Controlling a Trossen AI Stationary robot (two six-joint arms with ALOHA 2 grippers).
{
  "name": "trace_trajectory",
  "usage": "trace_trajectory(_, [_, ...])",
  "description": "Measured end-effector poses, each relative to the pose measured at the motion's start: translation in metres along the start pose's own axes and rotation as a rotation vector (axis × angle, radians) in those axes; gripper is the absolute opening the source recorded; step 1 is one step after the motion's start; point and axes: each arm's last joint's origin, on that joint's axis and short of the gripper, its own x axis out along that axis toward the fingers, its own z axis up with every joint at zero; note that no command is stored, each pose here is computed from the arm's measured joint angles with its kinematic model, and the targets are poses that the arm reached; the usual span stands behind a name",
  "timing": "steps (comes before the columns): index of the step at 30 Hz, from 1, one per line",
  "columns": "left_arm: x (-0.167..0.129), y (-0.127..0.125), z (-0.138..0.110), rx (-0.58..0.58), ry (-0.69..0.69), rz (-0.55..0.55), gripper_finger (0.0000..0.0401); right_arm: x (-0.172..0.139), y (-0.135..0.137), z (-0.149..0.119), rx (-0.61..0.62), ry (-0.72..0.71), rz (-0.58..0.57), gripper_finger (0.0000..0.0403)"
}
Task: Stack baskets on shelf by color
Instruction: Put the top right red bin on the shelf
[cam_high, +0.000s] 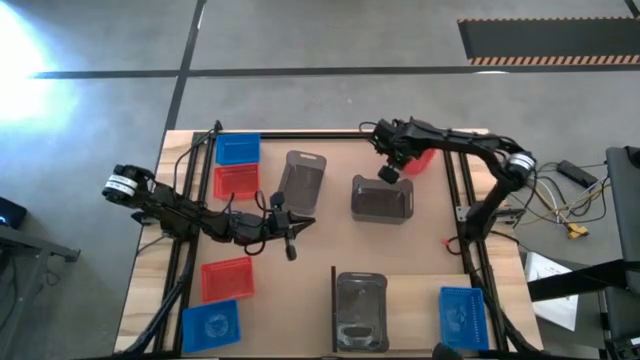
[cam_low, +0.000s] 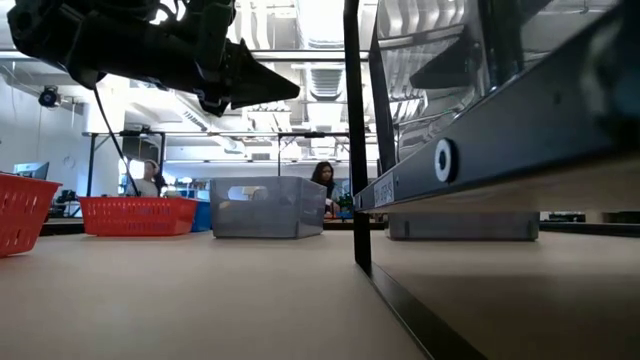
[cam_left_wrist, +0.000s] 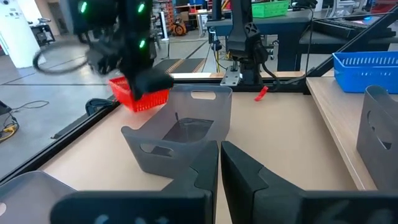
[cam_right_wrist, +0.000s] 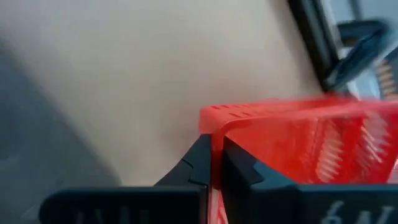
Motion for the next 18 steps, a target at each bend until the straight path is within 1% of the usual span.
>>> trace_trajectory(4, [0.000, 0.000, 0.000, 0.002, 0.003, 0.000, 0.0003, -0.050, 0.027, -0.018, -0.094, -0.096, -0.084, 0.0009])
trace_trajectory(6, [0.000, 0.000, 0.000, 0.002, 0.003, 0.000, 0.0003, -0.075, 0.043, -0.033, -0.111, -0.150, -0.068, 0.0009])
trace_trajectory(9, [0.000, 0.000, 0.000, 0.002, 0.003, -0.001, 0.0003, -0.109, 0.070, -0.060, -0.103, -0.221, -0.004, 0.0009])
trace_trajectory(11, [0.000, 0.000, 0.000, 0.002, 0.003, -0.001, 0.0003, -0.127, 0.090, -0.080, -0.107, -0.243, 0.044, 0.0009])
trace_trajectory(14, [0.000, 0.000, 0.000, 0.002, 0.003, -0.001, 0.0003, -0.152, 0.126, -0.109, -0.118, -0.278, 0.146, 0.0009])
trace_trajectory(18, [0.000, 0.000, 0.000, 0.000, -0.001, -0.001, 0.0003, -0.180, 0.180, -0.145, -0.162, -0.309, 0.284, 0.0009])
